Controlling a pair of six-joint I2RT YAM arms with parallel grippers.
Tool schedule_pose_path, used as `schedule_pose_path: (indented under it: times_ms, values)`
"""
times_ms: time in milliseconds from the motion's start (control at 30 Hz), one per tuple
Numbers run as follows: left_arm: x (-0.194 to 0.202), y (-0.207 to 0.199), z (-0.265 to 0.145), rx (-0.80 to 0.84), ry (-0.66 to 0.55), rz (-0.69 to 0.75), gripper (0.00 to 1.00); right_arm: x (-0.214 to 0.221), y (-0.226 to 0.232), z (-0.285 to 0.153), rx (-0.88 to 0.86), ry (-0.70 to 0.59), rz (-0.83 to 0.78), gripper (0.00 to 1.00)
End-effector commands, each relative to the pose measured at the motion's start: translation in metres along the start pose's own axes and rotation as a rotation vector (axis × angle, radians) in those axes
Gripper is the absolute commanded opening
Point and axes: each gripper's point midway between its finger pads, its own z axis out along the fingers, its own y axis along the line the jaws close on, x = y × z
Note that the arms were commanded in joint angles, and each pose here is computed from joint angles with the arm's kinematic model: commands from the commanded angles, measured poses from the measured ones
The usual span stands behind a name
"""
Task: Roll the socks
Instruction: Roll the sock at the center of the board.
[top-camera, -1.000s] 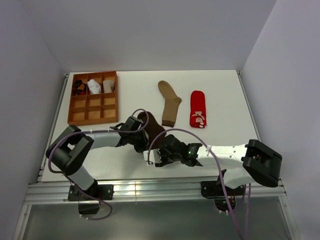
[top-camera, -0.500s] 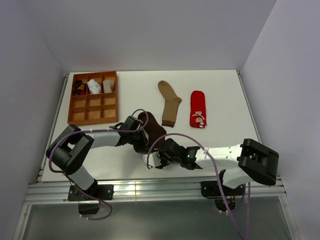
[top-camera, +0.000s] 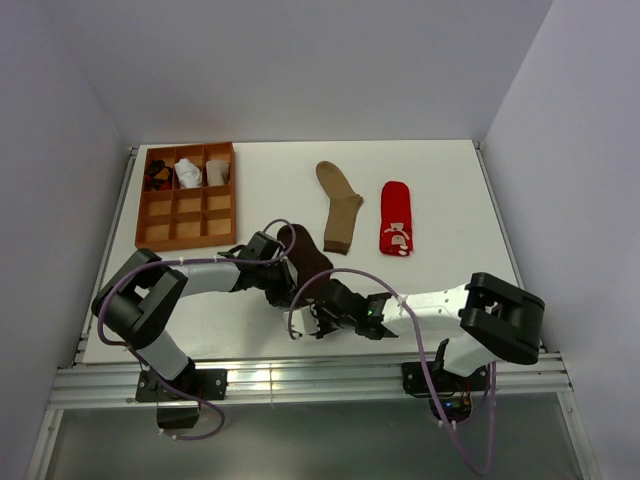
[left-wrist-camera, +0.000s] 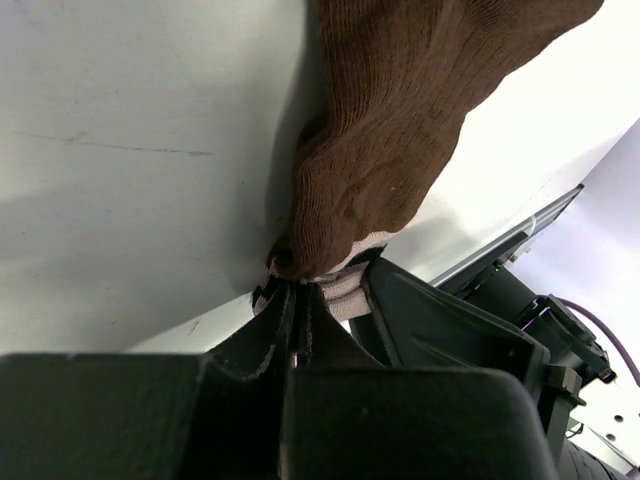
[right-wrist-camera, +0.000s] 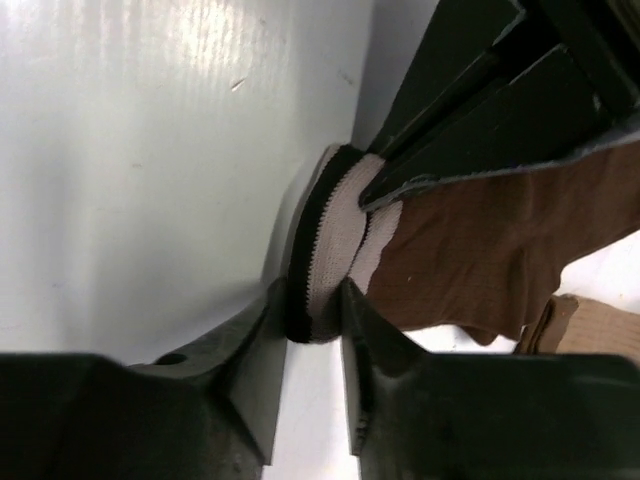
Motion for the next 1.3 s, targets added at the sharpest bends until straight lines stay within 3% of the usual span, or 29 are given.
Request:
schedule_pose_path:
  times_ms: [0, 33, 133, 333, 667, 933, 1267]
  values:
    - [0.012, 0.044, 0.0, -0.165, 0.031, -0.018, 0.0, -0.006, -0.01, 0.006, 0.02, 0.017, 0.0, 0.31]
    - [0.013, 0.043, -0.001, -0.163, 0.033, -0.014, 0.0, -0.008, -0.01, 0.006, 0.014, 0.017, 0.005, 0.25]
    - [0.013, 0.043, -0.001, -0.164, 0.03, -0.012, 0.02, -0.013, -0.009, 0.007, -0.019, 0.014, 0.029, 0.2]
    - [0.013, 0.043, -0.005, -0.128, 0.005, -0.037, 0.16, -0.019, -0.005, 0.001, -0.191, 0.015, 0.136, 0.18]
    - [0.003, 0.042, -0.015, -0.073, -0.077, -0.079, 0.34, -0.012, -0.024, -0.009, -0.541, 0.036, 0.488, 0.18]
    - [-0.015, 0.044, -0.03, -0.077, -0.199, -0.073, 0.38, 0.003, -0.018, -0.006, -0.772, 0.057, 0.761, 0.18]
    - [-0.058, 0.02, -0.059, -0.071, -0.441, 0.125, 0.4, 0.027, -0.027, -0.002, -0.915, 0.111, 1.039, 0.18]
